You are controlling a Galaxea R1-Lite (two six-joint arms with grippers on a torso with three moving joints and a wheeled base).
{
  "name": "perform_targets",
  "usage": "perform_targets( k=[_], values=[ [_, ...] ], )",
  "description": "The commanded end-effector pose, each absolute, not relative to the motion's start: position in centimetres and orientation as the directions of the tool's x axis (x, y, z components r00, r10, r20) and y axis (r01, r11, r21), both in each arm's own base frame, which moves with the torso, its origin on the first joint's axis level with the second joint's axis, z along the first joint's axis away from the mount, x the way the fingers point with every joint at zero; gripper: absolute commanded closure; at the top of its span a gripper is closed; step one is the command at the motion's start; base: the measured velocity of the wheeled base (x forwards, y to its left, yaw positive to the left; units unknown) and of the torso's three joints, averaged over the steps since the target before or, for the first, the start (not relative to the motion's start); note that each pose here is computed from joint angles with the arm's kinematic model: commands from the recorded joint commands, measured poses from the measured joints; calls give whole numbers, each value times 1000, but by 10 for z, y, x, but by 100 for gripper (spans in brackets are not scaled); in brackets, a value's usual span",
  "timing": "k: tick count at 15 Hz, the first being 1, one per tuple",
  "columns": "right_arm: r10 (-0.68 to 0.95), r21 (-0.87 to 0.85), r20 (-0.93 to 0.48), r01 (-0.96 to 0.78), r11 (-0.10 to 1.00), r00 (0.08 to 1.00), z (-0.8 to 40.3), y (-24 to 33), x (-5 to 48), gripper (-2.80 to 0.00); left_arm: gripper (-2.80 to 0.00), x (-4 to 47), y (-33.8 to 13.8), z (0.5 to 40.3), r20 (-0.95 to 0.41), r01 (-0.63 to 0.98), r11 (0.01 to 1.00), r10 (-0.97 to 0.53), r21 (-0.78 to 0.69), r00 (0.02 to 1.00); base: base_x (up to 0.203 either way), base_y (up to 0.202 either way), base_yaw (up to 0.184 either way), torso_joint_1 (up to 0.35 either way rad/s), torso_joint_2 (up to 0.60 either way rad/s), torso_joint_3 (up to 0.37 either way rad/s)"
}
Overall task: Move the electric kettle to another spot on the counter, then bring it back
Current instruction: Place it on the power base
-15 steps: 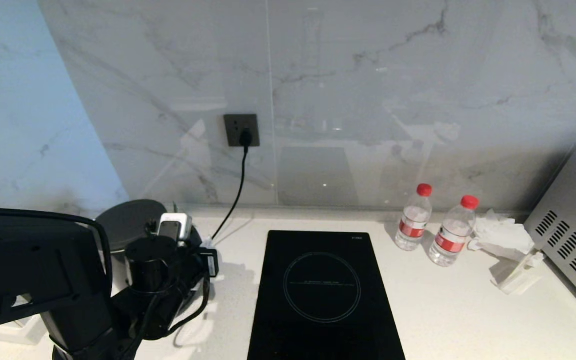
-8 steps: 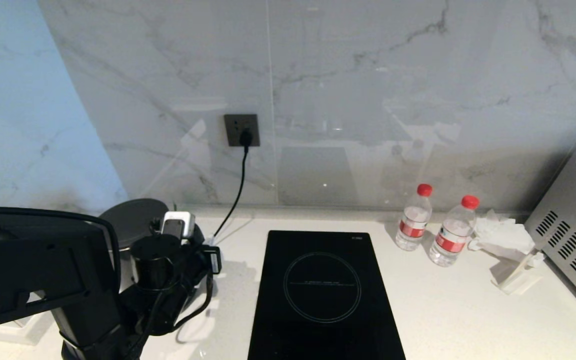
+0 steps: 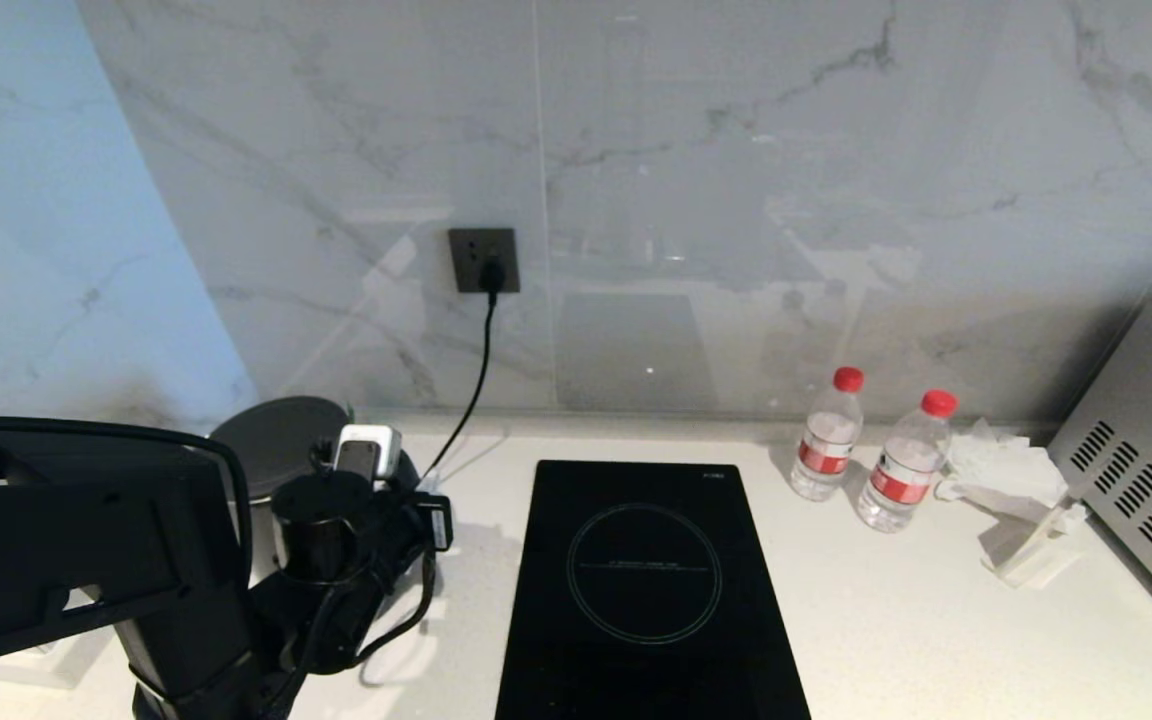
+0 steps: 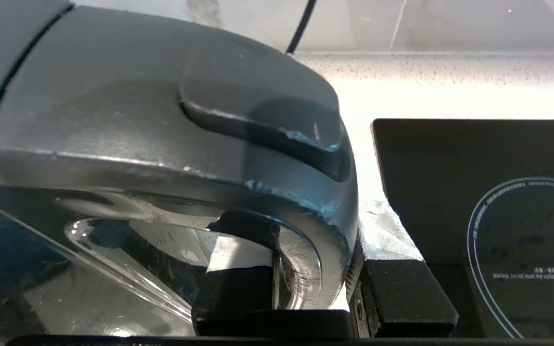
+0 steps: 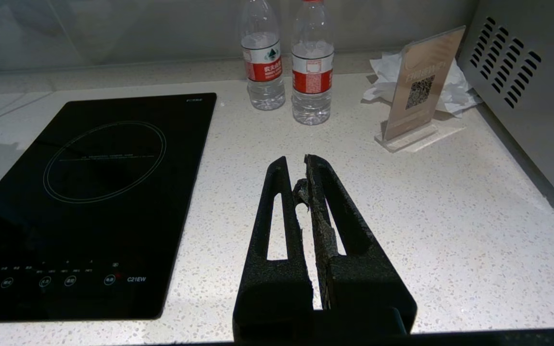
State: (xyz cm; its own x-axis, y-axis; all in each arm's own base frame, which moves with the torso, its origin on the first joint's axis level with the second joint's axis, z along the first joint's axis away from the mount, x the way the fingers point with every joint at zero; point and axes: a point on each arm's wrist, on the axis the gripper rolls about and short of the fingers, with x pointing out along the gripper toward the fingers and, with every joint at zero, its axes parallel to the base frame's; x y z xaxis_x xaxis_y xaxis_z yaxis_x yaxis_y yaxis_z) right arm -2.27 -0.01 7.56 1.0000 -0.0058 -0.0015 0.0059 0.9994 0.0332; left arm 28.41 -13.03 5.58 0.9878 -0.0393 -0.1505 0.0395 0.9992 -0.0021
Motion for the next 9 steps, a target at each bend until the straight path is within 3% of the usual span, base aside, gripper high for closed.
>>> perform_targets(
  k=[1,8,9],
  values=[
    [-6,34,-2,6,999,1000,76,0,-23,0,0,286,-129,45,-179,28,1000,-25,10,983,0,0,0,0,0,0],
    [-6,34,-2,6,999,1000,76,0,-23,0,0,286,-127,47,-175,19,1000,-17,9,984,0,0,0,0,0,0],
    [-6,34,0,6,999,1000,76,0,-23,0,-280,286,-126,47,-173,4,1000,-1,13,985,0,0,0,0,0,0]
  ],
)
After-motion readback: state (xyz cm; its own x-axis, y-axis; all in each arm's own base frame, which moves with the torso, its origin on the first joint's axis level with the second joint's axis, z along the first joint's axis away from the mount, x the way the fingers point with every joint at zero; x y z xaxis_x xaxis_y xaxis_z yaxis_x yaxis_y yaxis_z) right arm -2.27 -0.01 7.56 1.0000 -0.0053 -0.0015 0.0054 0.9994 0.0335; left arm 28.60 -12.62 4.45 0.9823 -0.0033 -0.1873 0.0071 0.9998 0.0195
